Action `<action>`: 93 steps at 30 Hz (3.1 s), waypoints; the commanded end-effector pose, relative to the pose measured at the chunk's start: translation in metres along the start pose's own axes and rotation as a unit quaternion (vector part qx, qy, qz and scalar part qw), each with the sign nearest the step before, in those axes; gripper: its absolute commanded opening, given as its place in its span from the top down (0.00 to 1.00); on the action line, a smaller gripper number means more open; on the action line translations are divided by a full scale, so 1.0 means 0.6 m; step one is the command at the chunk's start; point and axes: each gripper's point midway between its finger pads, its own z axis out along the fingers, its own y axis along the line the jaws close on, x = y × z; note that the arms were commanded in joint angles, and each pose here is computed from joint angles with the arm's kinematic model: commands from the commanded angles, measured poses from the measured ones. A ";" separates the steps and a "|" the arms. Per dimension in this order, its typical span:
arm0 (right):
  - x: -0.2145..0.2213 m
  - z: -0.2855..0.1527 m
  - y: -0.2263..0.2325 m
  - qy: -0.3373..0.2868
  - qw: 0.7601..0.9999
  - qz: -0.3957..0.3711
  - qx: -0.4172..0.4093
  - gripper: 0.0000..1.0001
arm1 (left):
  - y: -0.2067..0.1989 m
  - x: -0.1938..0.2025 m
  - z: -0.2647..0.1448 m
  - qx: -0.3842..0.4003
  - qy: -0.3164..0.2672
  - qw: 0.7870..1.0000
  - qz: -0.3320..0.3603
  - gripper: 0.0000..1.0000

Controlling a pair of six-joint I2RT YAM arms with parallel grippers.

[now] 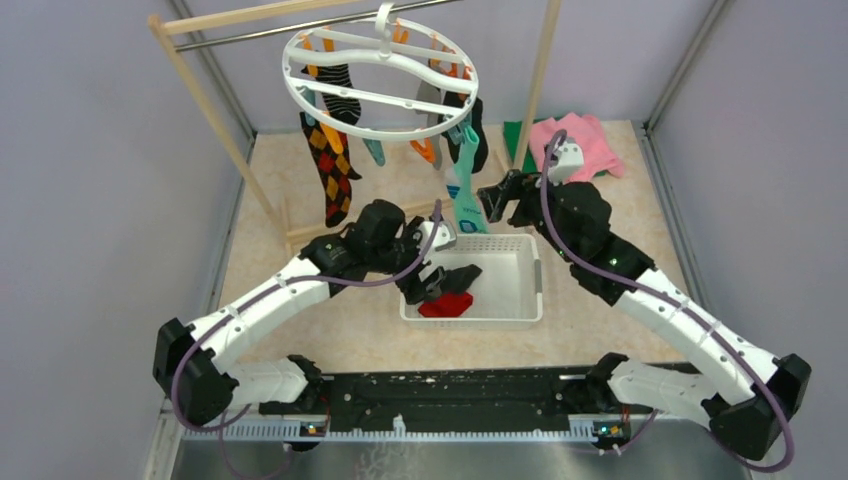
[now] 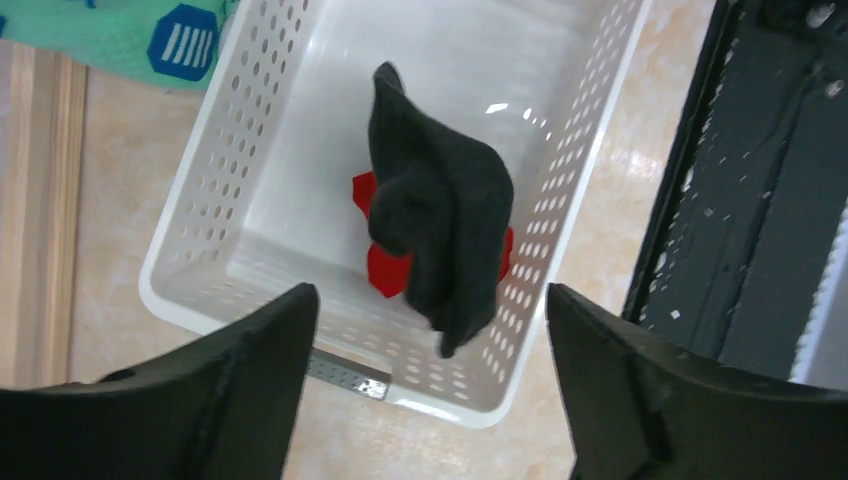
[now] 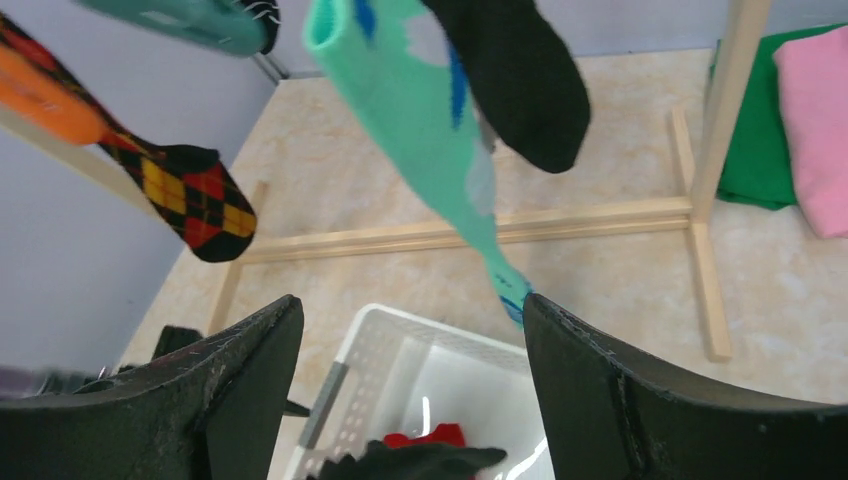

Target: Remove the socks clipped to the hanger

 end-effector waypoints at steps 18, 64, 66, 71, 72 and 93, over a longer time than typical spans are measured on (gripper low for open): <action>-0.021 0.225 -0.003 -0.026 0.995 -0.032 -0.095 0.56 | 0.026 0.004 -0.092 -0.015 0.024 1.000 0.007 0.01; 0.022 0.000 0.320 0.101 0.933 0.084 -0.336 0.99 | 0.107 -0.102 -0.161 -0.123 -0.114 0.986 0.008 0.56; 0.017 0.002 0.312 0.095 0.938 0.079 -0.324 0.87 | 0.102 -0.100 -0.160 -0.118 -0.115 0.986 0.001 0.76; -0.024 0.017 0.271 0.043 0.966 0.052 -0.251 0.48 | 0.095 -0.101 -0.161 -0.111 -0.117 0.987 -0.004 0.89; -0.035 0.018 0.268 0.032 0.968 0.045 -0.244 0.45 | 0.095 -0.102 -0.161 -0.110 -0.117 0.987 -0.005 0.89; -0.137 0.073 0.262 -0.014 0.968 0.003 -0.250 0.37 | 0.080 -0.128 -0.175 -0.093 -0.136 0.986 -0.018 0.89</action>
